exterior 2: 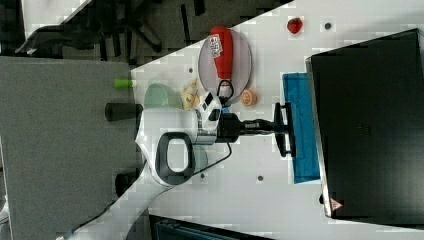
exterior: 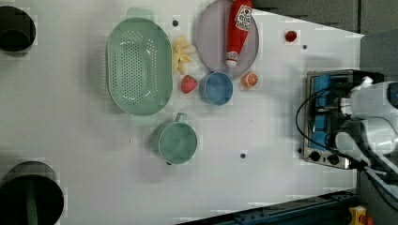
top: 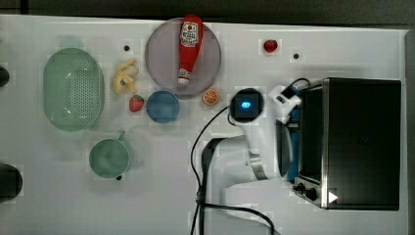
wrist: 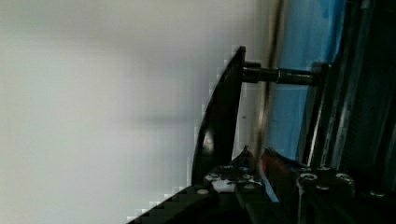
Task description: Flap open oven.
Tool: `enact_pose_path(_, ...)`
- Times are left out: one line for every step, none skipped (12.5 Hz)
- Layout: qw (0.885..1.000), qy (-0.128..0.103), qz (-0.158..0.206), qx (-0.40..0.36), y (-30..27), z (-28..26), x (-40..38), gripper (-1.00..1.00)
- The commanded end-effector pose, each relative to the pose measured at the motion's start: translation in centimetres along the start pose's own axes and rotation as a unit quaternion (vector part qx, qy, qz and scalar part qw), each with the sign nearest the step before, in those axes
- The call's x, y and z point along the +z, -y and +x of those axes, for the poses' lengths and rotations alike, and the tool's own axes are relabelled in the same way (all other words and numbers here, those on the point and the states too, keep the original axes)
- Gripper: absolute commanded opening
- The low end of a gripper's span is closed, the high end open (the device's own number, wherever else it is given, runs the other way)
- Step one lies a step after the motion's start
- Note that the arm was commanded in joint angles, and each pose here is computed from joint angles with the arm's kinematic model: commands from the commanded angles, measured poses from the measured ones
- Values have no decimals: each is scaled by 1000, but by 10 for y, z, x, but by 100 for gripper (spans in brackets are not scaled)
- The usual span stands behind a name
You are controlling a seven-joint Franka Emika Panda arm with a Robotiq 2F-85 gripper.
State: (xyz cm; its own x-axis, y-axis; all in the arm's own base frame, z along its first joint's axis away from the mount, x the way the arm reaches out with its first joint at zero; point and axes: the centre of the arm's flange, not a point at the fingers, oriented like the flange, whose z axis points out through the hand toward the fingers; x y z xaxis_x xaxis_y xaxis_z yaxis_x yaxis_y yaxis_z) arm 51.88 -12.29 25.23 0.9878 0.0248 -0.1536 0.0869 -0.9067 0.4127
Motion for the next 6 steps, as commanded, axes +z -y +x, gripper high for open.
enact_pose_path(999,6,-27,38,51,5,14,-65)
enact_pose_path(998,6,-38,40,64,7,19,-65)
enact_pose_path(998,6,-54,43,75,8,26,-65)
enact_pose_path(996,3,-71,49,87,10,33,-65)
enact_pose_path(995,-1,-89,42,100,11,39,-65)
enact_pose_path(994,-6,-105,38,113,12,46,-65)
